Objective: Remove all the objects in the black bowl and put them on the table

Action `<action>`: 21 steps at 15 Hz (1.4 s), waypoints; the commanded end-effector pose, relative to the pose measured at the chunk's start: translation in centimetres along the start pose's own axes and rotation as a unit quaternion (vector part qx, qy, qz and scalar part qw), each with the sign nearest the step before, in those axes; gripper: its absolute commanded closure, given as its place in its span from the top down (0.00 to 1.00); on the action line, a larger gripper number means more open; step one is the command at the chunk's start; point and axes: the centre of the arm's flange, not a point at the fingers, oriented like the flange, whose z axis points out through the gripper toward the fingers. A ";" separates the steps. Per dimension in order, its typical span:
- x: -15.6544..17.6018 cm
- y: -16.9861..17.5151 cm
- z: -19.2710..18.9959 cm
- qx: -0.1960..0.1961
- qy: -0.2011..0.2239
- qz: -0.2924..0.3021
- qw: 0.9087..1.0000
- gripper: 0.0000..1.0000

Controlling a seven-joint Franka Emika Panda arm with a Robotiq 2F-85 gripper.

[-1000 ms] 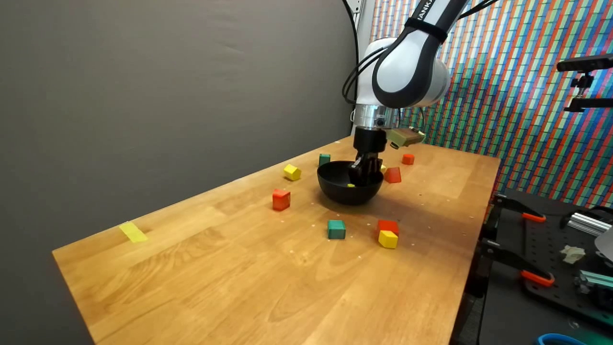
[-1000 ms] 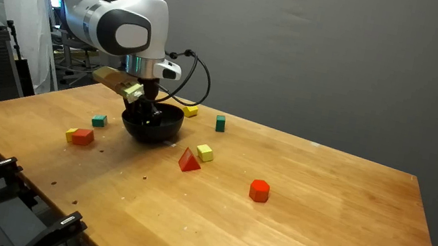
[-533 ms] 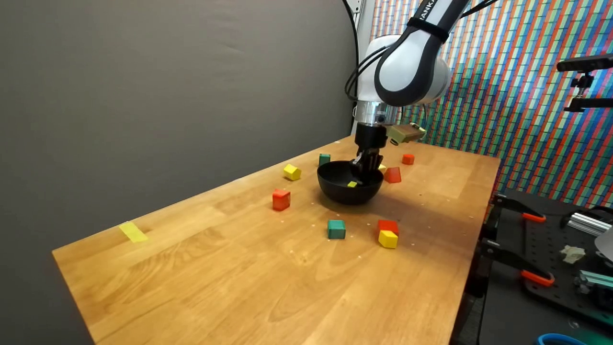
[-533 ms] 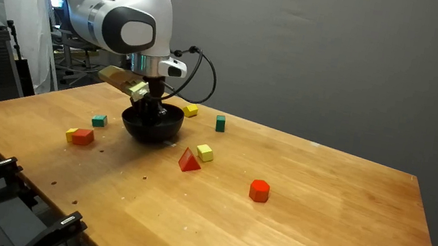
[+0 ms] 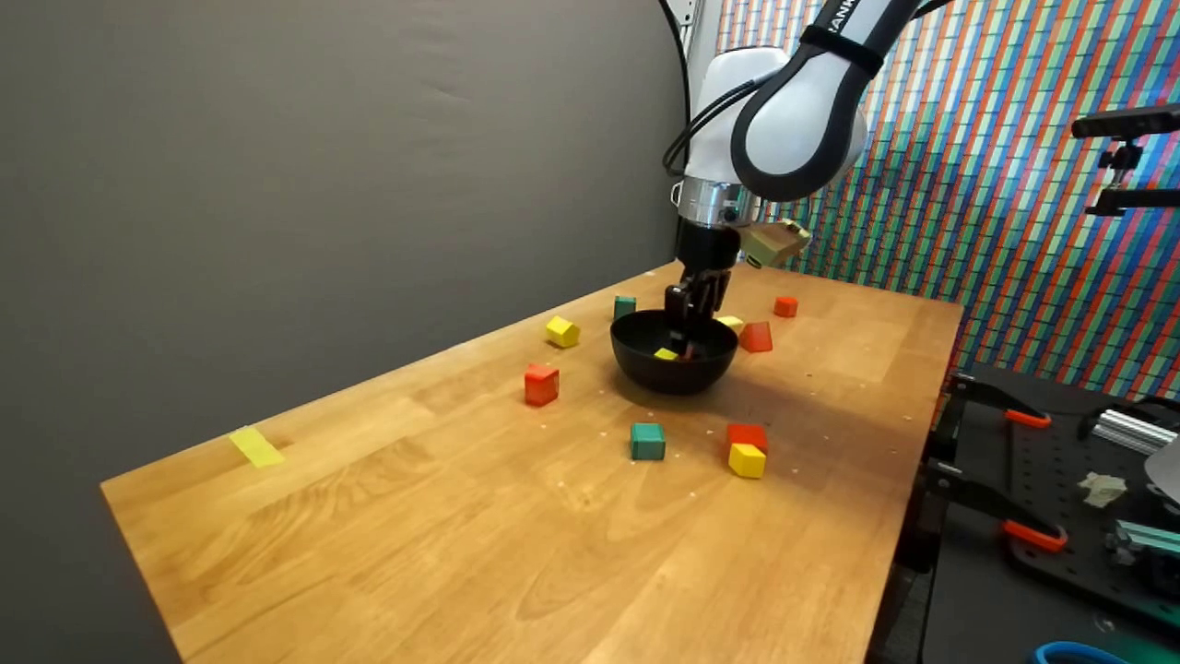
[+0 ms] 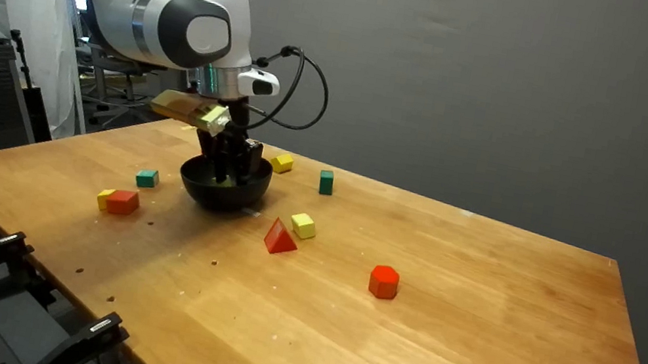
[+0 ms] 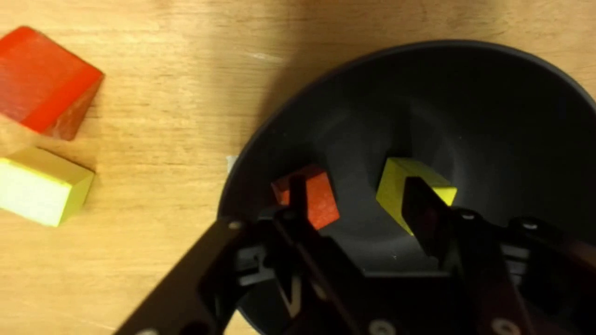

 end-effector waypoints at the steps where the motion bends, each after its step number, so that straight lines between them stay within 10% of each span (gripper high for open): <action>1: -0.5 -0.8 0.5 -0.018 0.004 -0.013 1.000 0.89; 21: -0.1 -3.0 4.7 -0.049 0.025 -0.107 0.993 1.00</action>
